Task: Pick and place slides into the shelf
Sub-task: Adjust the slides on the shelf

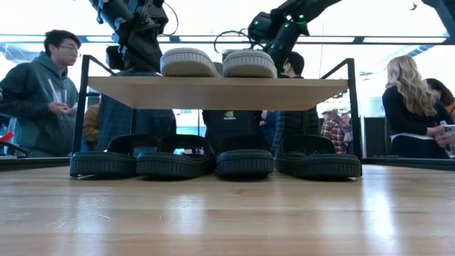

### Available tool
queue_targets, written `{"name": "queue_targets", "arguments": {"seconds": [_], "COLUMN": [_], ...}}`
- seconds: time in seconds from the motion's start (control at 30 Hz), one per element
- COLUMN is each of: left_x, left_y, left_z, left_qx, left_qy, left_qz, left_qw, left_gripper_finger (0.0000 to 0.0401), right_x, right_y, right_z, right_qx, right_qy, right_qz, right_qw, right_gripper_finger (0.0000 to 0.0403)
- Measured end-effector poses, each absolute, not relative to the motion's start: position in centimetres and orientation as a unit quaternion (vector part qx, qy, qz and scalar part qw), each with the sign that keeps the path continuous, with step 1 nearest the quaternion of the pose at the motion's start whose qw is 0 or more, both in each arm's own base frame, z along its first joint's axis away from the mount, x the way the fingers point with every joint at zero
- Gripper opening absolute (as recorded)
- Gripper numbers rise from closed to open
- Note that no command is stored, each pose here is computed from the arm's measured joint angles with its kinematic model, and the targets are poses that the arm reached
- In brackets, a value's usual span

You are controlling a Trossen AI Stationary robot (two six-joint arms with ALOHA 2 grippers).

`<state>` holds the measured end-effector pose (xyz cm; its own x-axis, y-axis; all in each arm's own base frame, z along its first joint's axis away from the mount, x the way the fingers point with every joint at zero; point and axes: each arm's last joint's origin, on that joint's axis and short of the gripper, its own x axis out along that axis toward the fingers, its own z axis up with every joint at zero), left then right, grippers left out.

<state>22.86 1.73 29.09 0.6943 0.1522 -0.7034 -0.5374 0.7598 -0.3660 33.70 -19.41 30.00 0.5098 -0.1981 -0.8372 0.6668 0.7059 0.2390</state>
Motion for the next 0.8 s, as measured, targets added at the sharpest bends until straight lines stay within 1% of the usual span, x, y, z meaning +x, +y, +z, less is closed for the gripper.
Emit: {"name": "queue_targets", "arguments": {"seconds": [0.13, 0.33, 0.57, 0.8], "left_x": [22.9, 22.9, 23.0, 23.7], "left_y": [1.7, 1.7, 1.7, 1.7], "left_z": [29.0, 29.0, 29.0, 28.7], "left_qx": [-0.285, -0.283, -0.283, -0.285], "left_qy": [0.339, 0.341, 0.338, 0.335], "left_qz": [0.197, 0.196, 0.195, 0.187], "left_qw": [0.875, 0.875, 0.876, 0.878], "left_gripper_finger": [0.0017, 0.0017, 0.0017, 0.0017], "right_x": [34.3, 34.7, 35.0, 35.1], "right_y": [-19.6, -19.2, -18.5, -18.3], "right_z": [29.5, 28.7, 28.4, 28.6], "right_qx": [0.271, 0.268, 0.272, 0.267], "right_qy": [0.452, 0.467, 0.473, 0.472], "right_qz": [-0.255, -0.246, -0.221, -0.216], "right_qw": [0.811, 0.806, 0.808, 0.812], "right_gripper_finger": [0.0008, 0.0008, 0.0008, 0.0008]}}
